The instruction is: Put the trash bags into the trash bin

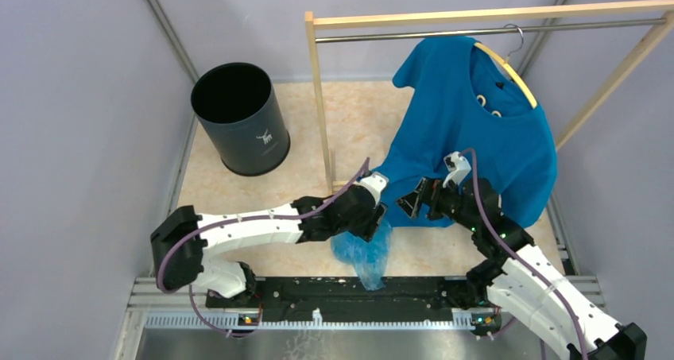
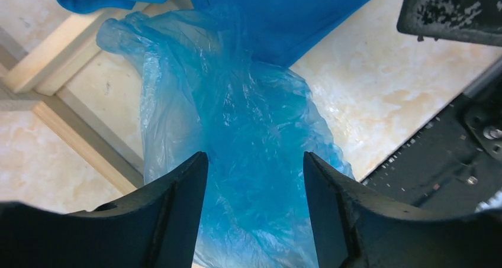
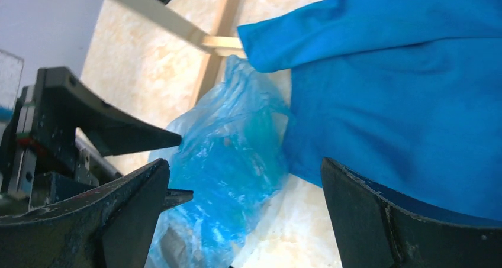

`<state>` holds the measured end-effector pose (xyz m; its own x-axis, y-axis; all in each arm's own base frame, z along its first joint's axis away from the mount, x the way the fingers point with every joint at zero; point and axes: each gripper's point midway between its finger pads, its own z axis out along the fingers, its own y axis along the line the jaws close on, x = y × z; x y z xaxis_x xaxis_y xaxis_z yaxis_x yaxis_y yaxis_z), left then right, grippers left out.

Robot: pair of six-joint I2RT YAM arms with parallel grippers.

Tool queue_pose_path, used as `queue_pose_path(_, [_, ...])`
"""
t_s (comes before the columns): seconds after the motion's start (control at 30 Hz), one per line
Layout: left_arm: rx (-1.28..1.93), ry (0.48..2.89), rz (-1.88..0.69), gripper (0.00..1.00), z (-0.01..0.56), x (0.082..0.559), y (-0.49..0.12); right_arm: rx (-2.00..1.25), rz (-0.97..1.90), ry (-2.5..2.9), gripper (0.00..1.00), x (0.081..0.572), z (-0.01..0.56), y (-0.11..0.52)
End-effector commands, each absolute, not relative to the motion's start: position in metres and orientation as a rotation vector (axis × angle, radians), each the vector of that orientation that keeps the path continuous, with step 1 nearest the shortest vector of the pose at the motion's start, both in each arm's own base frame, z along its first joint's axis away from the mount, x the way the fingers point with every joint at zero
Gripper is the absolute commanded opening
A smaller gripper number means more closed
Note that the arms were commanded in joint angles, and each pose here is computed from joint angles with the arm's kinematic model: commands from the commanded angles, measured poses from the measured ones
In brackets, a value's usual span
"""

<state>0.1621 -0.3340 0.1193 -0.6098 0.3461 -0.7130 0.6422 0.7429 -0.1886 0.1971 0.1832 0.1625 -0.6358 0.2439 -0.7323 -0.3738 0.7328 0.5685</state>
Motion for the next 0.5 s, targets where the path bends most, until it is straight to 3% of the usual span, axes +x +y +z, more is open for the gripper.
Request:
queue_pose_path(0.0, [0.738, 2.192, -0.349, 0.64, 0.127, 0.184, -0.337, -0.01, 0.752, 2.04, 0.99, 0.211, 0.161, 0.161])
queue_pose_path(0.27, [0.683, 2.207, 0.012, 0.17, 0.123, 0.199, -0.306, -0.04, 0.788, 2.104, 0.99, 0.203, 0.143, 0.167])
queue_pose_path(0.47, [0.569, 2.176, -0.111, 0.08, 0.153, 0.197, -0.276, -0.19, 0.908, 2.183, 0.99, 0.189, 0.129, 0.2])
